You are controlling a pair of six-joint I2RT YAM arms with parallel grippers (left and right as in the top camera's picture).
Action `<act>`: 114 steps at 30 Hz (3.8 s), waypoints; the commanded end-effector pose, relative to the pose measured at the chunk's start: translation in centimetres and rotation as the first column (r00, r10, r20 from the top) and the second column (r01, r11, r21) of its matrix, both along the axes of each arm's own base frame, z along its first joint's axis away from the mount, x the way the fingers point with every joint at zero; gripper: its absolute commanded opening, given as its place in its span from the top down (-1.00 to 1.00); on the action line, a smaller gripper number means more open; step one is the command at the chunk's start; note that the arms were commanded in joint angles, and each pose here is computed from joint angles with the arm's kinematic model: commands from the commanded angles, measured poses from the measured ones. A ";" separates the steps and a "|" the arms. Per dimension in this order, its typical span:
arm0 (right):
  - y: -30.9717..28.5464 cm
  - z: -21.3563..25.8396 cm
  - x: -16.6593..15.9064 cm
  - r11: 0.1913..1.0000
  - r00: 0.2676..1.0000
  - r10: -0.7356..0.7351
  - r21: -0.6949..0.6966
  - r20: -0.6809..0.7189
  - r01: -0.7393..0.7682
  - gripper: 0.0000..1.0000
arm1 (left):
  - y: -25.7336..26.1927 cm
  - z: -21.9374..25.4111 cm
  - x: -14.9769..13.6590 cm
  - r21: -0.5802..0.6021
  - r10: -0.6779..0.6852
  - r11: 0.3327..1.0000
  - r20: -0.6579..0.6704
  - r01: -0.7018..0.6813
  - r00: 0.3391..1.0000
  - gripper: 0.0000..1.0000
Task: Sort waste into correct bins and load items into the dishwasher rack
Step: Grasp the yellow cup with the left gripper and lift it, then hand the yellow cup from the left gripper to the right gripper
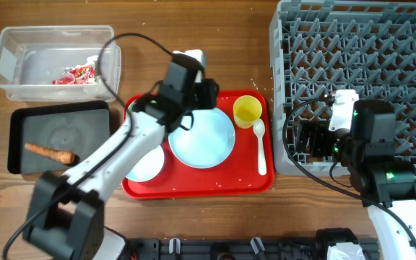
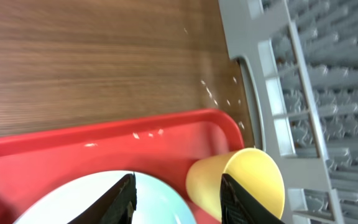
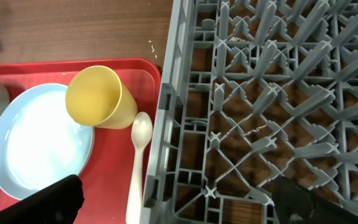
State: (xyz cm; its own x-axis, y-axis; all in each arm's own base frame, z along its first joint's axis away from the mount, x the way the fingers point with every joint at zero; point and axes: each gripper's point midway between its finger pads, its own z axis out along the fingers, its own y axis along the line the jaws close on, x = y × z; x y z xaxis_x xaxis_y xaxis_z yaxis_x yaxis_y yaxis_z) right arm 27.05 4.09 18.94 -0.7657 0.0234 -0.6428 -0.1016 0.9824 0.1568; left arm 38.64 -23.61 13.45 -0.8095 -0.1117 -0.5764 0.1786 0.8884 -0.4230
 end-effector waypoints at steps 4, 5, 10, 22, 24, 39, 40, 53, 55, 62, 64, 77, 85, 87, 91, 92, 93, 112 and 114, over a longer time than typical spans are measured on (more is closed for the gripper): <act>0.2 0.7 0.2 1.000 1.000 -0.003 0.022 0.011 0.003 -0.99 | -3.9 -3.6 -0.8 0.028 -0.097 0.995 -0.026 0.097 0.995 0.11; 0.2 0.7 0.2 1.000 1.000 -0.003 0.023 0.011 0.003 -0.99 | -4.4 -4.0 -0.9 0.028 -0.105 0.994 -0.026 0.106 0.994 0.11; 0.2 0.7 0.2 1.000 1.000 -0.003 0.022 0.011 0.003 -0.99 | -5.9 -4.7 -0.9 0.019 -0.132 0.991 -0.009 0.133 0.991 0.10; 0.2 0.7 0.2 1.000 1.000 -0.003 0.022 0.011 0.002 -1.00 | -7.1 -6.8 -2.1 0.034 -0.165 0.985 -0.055 0.167 0.985 0.56; 0.2 0.7 0.2 1.000 1.000 -0.003 0.022 0.011 0.003 -1.00 | -7.2 -6.9 -2.4 0.037 -0.170 0.984 -0.060 0.173 0.984 0.70; -1.7 1.4 1.5 0.989 0.988 -0.145 0.003 0.055 0.145 -0.99 | -2.2 -0.4 0.3 -0.077 -0.025 0.997 -0.013 0.024 1.000 0.92; -1.6 1.8 2.1 0.989 0.986 -0.146 0.018 0.078 0.145 -1.00 | -1.8 0.7 0.5 -0.134 -0.006 0.991 -0.026 0.003 1.000 0.92; 11.8 4.4 4.6 0.675 0.791 0.511 0.413 0.336 -0.611 -0.99 | -2.7 7.3 -3.5 -0.604 -0.373 0.763 -0.122 0.229 0.920 0.92; 12.3 4.4 4.9 0.638 0.769 0.530 0.428 0.359 -0.640 -0.99 | -2.8 7.5 -3.7 -0.611 -0.385 0.755 -0.121 0.237 0.915 0.92; 12.6 3.6 5.7 0.616 0.749 0.547 0.426 0.373 -0.662 -0.99 | -3.1 8.1 -4.6 -0.646 -0.439 0.716 -0.120 0.266 0.890 0.92; 13.1 4.1 4.8 0.553 0.697 0.586 0.425 0.413 -0.717 -0.99 | -3.2 8.2 -4.7 -0.658 -0.439 0.710 -0.134 0.251 0.888 0.92; 14.4 7.2 1.7 0.315 0.482 0.654 0.371 0.582 -0.874 -0.97 | -3.5 9.6 -4.1 -0.716 -0.411 0.679 -0.185 0.164 0.893 0.92; 14.2 7.0 2.5 0.357 0.497 0.649 0.346 0.576 -0.868 -0.74 | -4.0 9.8 -4.7 -0.735 -0.430 0.664 -0.221 0.140 0.875 0.92; 14.2 6.9 2.6 0.364 0.500 0.649 0.344 0.574 -0.866 -0.64 | -4.0 9.8 -4.7 -0.735 -0.432 0.663 -0.222 0.141 0.874 0.92; 14.1 6.5 3.2 0.401 0.522 0.644 0.335 0.560 -0.853 -0.44 | -4.0 9.8 -4.8 -0.737 -0.433 0.662 -0.228 0.136 0.872 0.92; 14.0 6.4 3.4 0.416 0.531 0.641 0.330 0.554 -0.847 -0.40 | -4.1 9.8 -4.8 -0.740 -0.432 0.661 -0.238 0.126 0.870 0.92; 13.9 6.3 3.6 0.428 0.538 0.639 0.327 0.550 -0.843 -0.38 | -4.1 9.8 -4.9 -0.740 -0.433 0.661 -0.240 0.125 0.869 0.92; 12.6 4.6 6.7 0.620 0.750 0.520 0.422 0.410 -0.661 0.27 | -3.9 8.0 -3.7 -0.646 -0.360 0.744 -0.173 0.171 0.917 0.38; 12.3 4.3 7.1 0.650 0.786 0.489 0.443 0.378 -0.617 0.28 | -3.2 6.9 -2.8 -0.587 -0.301 0.795 -0.157 0.157 0.940 0.28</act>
State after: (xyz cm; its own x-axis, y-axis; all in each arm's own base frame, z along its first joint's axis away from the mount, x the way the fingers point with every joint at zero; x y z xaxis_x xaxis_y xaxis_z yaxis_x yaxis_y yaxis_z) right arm 32.43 17.12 23.69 -0.5324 -0.0338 -0.8458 -0.7824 0.4010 0.4765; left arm 34.33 -27.58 21.48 -0.9850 -0.1084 -0.1345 0.0926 0.3255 -0.9410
